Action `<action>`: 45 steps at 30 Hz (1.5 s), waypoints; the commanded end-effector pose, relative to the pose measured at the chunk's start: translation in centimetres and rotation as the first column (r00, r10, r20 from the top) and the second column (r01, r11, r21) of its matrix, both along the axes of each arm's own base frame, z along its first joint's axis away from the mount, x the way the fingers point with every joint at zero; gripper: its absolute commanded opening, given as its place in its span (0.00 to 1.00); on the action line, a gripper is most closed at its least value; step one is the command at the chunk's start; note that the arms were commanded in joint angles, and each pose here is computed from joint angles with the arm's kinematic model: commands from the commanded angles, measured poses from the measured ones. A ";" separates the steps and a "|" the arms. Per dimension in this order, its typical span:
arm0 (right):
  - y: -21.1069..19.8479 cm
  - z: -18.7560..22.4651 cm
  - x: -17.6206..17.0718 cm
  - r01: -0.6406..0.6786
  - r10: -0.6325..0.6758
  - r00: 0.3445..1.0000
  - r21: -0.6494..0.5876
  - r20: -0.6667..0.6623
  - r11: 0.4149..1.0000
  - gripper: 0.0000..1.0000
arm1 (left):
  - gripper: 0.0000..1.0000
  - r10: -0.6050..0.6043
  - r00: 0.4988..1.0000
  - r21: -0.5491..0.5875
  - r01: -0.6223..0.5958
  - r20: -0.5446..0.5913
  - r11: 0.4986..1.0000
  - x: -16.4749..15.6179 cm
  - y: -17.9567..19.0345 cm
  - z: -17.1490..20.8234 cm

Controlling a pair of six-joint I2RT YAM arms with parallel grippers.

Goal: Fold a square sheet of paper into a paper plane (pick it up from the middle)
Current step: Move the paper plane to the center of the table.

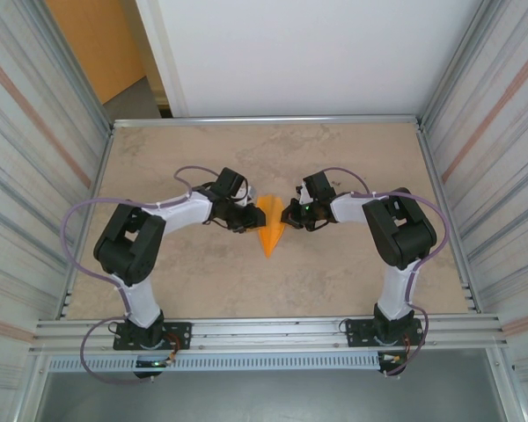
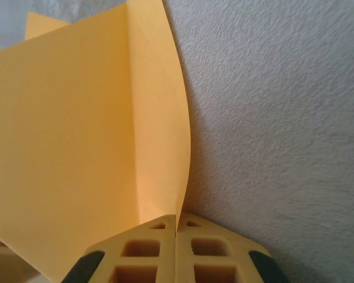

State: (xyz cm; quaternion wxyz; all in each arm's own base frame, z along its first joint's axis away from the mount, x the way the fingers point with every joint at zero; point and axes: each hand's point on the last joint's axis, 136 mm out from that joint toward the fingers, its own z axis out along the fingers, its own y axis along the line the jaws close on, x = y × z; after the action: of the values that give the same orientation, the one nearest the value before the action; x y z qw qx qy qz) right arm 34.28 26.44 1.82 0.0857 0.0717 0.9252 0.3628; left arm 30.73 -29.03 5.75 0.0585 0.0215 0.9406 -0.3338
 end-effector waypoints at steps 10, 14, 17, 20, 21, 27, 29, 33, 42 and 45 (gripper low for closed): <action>0.7 1.1 -0.1 -0.017 0.017 1.000 0.026 -0.003 1.000 0.05 | 0.36 -0.048 0.999 0.039 0.049 -0.015 0.998 -1.0 -1.1 -0.8; 1.1 2.8 0.1 -0.018 0.018 1.000 0.062 0.014 0.998 0.05 | 0.40 -0.066 0.998 0.051 0.066 -0.012 0.997 -1.5 -1.4 -0.9; 1.3 3.8 0.1 -0.020 0.018 1.000 0.082 0.024 0.996 0.05 | 0.41 -0.072 0.997 0.053 0.073 -0.016 0.996 -1.6 -1.7 -1.1; 1.5 4.6 0.0 -0.022 0.018 0.999 0.102 0.032 0.995 0.05 | 0.43 -0.081 0.997 0.050 0.082 -0.020 0.995 -1.8 -2.0 -1.1; 1.6 4.8 0.0 -0.022 0.018 0.999 0.108 0.033 0.994 0.05 | 0.44 -0.083 0.996 0.051 0.084 -0.017 0.995 -1.8 -2.0 -1.1; 1.9 5.1 -0.2 -0.027 0.023 0.999 0.126 0.030 0.992 0.05 | 0.48 -0.083 0.996 0.051 0.084 -0.012 0.995 -1.5 -2.2 -1.1; 1.9 5.1 -0.2 -0.024 0.021 0.999 0.126 0.029 0.992 0.05 | 0.48 -0.086 0.996 0.051 0.086 -0.017 0.995 -1.5 -2.3 -1.2; 2.0 5.0 -0.2 -0.026 0.023 0.999 0.126 0.029 0.992 0.05 | 0.52 -0.090 0.996 0.051 0.091 -0.017 0.995 -1.5 -2.5 -1.2; 2.0 4.9 -0.2 -0.026 0.023 0.999 0.123 0.026 0.992 0.05 | 0.55 -0.090 0.996 0.075 0.092 -0.020 0.993 -1.4 -2.3 -1.5; 2.0 4.9 -0.2 -0.027 0.024 0.999 0.122 0.025 0.992 0.05 | 0.52 -0.088 0.996 0.085 0.090 -0.026 0.992 -1.4 -2.2 -1.7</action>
State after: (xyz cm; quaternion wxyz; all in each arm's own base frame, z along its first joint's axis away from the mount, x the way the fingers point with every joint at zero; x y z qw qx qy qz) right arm 33.92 27.64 5.00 0.0816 0.0718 0.9085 0.4035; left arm 29.42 -31.22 4.42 0.0363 0.0543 0.9483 -0.3107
